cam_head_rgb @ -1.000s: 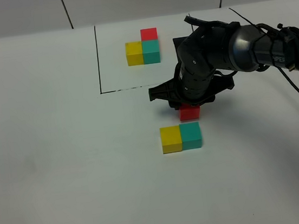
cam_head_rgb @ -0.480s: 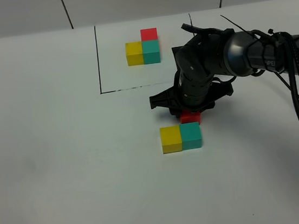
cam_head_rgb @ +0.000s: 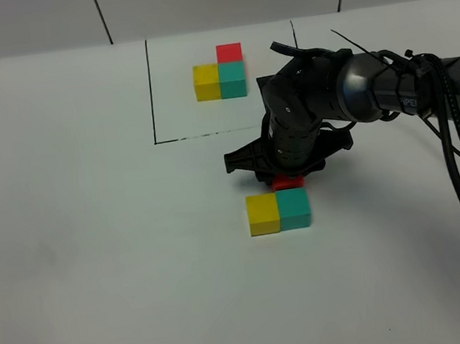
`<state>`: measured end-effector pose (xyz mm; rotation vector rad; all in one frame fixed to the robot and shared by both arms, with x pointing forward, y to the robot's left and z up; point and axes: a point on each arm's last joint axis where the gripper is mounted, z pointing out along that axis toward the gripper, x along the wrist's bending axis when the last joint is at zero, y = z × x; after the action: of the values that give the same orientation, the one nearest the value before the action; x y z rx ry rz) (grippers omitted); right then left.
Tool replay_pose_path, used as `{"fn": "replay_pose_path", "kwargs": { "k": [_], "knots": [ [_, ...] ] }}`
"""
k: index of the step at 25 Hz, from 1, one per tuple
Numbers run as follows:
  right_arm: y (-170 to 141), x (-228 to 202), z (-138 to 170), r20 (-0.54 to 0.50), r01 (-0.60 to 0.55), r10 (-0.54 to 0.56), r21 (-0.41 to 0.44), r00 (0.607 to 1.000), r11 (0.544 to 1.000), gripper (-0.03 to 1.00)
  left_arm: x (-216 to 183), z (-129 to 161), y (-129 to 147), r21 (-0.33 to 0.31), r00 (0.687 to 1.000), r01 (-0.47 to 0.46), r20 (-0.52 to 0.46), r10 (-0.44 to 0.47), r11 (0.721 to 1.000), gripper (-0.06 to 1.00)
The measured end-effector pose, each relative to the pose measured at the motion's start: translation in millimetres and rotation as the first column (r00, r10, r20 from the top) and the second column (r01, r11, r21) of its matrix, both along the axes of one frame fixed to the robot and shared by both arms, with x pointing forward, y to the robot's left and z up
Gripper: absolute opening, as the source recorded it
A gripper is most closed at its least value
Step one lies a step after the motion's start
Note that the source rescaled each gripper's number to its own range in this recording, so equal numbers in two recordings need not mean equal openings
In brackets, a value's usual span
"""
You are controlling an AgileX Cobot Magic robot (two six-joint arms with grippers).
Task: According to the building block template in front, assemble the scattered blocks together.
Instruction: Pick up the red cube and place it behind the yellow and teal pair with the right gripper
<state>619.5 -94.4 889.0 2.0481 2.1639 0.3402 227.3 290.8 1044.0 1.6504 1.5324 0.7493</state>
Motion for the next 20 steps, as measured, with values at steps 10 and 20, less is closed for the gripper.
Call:
{"fn": "replay_pose_path", "kwargs": {
  "k": [10, 20],
  "knots": [
    [-0.3, -0.5, -0.2, -0.007, 0.010, -0.010, -0.001, 1.000, 1.000, 0.02, 0.0, 0.0, 0.0, 0.000, 1.000, 0.000, 0.000, 0.000, 1.000, 0.74],
    [-0.6, -1.5, -0.3, -0.019, 0.022, -0.022, -0.003, 1.000, 1.000, 0.02, 0.0, 0.0, 0.0, 0.000, 1.000, 0.000, 0.000, 0.000, 1.000, 0.74]
  ]
}}
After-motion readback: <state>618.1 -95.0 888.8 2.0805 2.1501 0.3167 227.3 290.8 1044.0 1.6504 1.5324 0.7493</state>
